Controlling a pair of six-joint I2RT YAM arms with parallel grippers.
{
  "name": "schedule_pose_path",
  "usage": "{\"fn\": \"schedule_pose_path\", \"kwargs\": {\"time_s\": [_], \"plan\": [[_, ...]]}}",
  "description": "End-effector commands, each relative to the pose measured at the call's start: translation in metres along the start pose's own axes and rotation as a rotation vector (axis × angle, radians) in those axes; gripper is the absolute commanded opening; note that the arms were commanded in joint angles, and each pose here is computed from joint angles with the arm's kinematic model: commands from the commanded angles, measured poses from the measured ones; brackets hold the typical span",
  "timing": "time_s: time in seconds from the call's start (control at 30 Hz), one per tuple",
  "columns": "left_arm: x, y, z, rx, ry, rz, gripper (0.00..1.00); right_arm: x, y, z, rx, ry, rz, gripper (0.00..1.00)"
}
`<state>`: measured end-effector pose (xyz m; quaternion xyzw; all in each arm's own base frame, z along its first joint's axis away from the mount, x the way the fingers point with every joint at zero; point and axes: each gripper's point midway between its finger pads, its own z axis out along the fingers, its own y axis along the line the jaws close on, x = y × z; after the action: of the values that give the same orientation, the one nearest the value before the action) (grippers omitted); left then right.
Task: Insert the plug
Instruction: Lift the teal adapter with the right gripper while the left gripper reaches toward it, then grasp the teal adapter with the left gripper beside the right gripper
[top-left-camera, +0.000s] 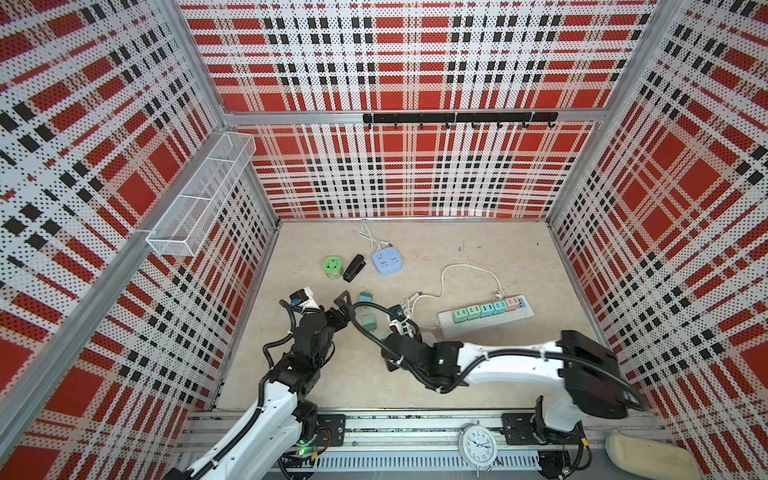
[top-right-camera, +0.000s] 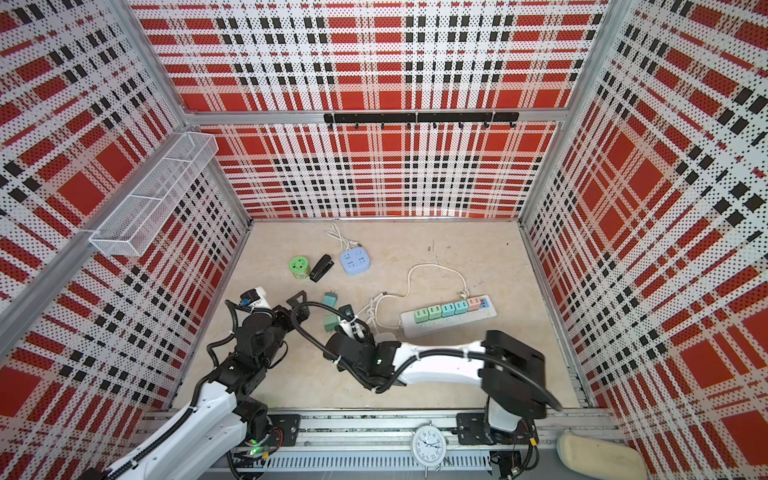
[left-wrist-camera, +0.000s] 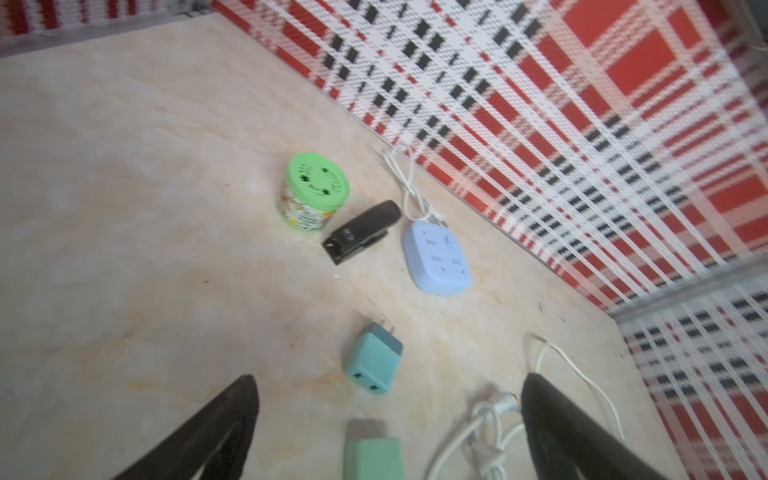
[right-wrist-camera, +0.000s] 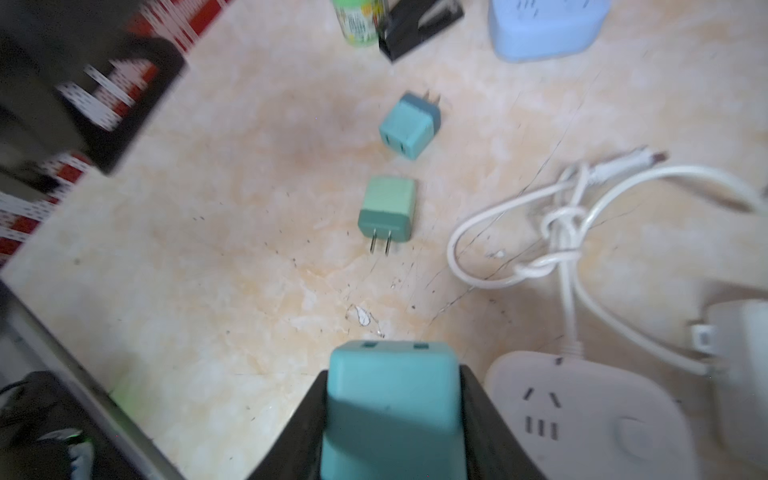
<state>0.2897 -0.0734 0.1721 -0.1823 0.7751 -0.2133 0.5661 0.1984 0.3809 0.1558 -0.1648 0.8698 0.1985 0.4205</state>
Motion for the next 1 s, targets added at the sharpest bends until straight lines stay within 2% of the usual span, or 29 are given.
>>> {"fn": "schedule_pose_path", "kwargs": {"time_s": [0.0,0.1,0.2,0.27,0.43,0.53,0.63,0.7,0.8,0.97], "plan": [[-0.012,-0.051,-0.007,0.208,-0.012,0.102,0.99,-0.037,-0.033,-0.034,0.056,-0.162,-0.024,0.22],[-0.007,-0.077,-0.012,0.309,0.021,0.133,0.99,-0.05,-0.062,-0.063,0.063,-0.263,-0.045,0.2],[-0.001,-0.115,-0.023,0.466,0.056,0.185,0.91,-0.057,-0.1,-0.088,0.129,-0.387,-0.099,0.14],[0.006,-0.137,-0.031,0.554,0.081,0.23,0.88,-0.059,-0.121,-0.103,0.157,-0.48,-0.143,0.14],[0.038,-0.18,-0.045,0.697,0.161,0.378,0.85,-0.044,-0.14,-0.128,0.098,-0.688,-0.295,0.15],[0.059,-0.201,-0.05,0.78,0.231,0.427,0.82,-0.026,-0.142,-0.129,0.047,-0.713,-0.361,0.13],[0.078,-0.223,-0.059,0.878,0.295,0.47,0.81,-0.012,-0.141,-0.124,0.021,-0.687,-0.409,0.1],[0.092,-0.237,-0.07,0.959,0.35,0.49,0.8,-0.004,-0.143,-0.119,0.022,-0.655,-0.417,0.06],[0.113,-0.254,-0.079,1.047,0.423,0.52,0.8,0.002,-0.139,-0.119,-0.015,-0.674,-0.437,0.06],[0.144,-0.268,-0.079,1.108,0.57,0.505,0.74,0.008,-0.125,-0.118,-0.096,-0.66,-0.477,0.04]]}}
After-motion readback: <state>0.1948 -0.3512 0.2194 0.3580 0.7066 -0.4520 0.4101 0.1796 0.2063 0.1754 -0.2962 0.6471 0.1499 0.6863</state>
